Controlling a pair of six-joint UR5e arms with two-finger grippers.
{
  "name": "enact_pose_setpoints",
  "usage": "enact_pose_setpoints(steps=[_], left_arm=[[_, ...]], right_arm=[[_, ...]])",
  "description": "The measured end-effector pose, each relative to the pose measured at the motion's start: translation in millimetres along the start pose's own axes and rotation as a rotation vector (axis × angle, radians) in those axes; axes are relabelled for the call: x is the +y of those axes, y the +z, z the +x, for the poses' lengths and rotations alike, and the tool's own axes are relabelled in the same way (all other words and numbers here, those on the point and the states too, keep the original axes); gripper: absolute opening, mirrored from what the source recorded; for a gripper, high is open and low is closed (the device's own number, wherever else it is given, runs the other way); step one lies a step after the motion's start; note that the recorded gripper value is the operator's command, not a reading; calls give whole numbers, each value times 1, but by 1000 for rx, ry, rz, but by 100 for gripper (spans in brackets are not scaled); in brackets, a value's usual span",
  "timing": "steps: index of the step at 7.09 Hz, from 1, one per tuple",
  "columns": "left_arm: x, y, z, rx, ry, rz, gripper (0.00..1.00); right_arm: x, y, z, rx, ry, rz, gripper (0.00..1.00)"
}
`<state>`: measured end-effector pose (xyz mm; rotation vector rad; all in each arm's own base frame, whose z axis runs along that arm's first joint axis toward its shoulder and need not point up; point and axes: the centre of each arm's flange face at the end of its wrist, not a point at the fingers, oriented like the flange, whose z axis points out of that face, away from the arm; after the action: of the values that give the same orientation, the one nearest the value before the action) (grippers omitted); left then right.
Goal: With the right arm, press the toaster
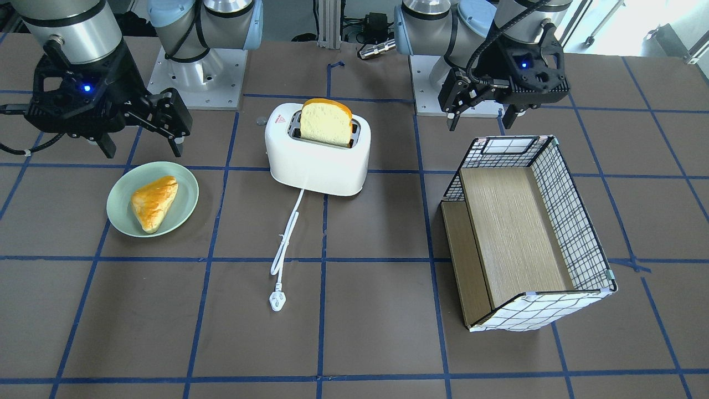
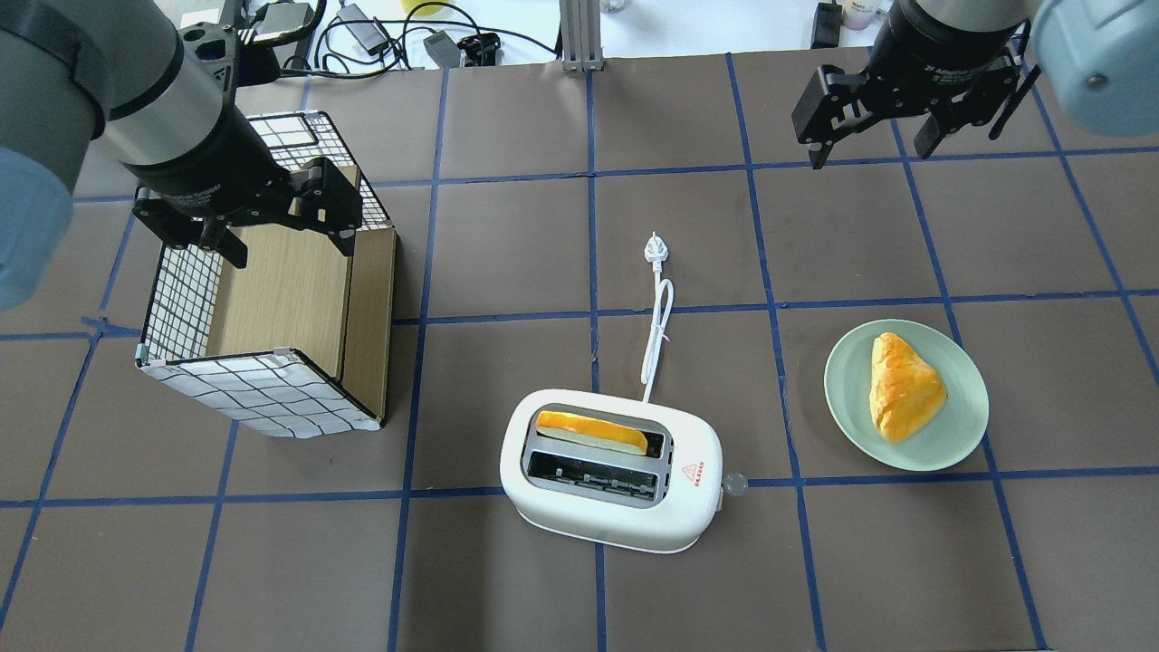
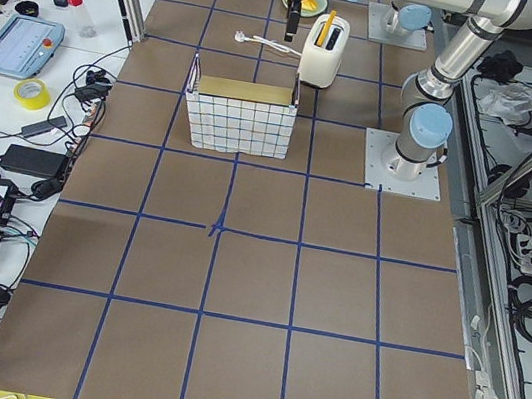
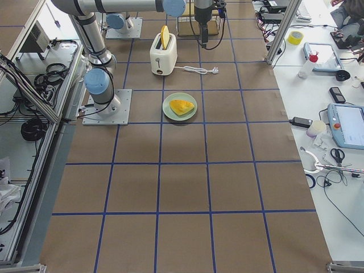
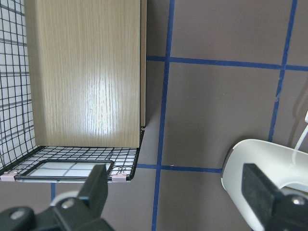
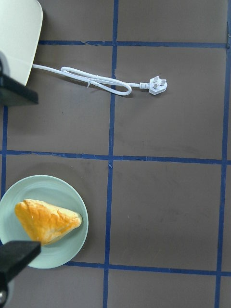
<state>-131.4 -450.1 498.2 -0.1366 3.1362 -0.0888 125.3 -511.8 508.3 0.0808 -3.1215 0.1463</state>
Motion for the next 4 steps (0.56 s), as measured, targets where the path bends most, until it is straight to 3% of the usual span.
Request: enact_pose_setpoints(steps=[2, 4], left_arm=[[0, 0, 0, 0, 0, 0, 100], [0, 0, 0, 0, 0, 0, 100]], right_arm=[[6, -2, 0, -2, 11, -11, 100], [41, -10, -2, 0, 39, -33, 100]])
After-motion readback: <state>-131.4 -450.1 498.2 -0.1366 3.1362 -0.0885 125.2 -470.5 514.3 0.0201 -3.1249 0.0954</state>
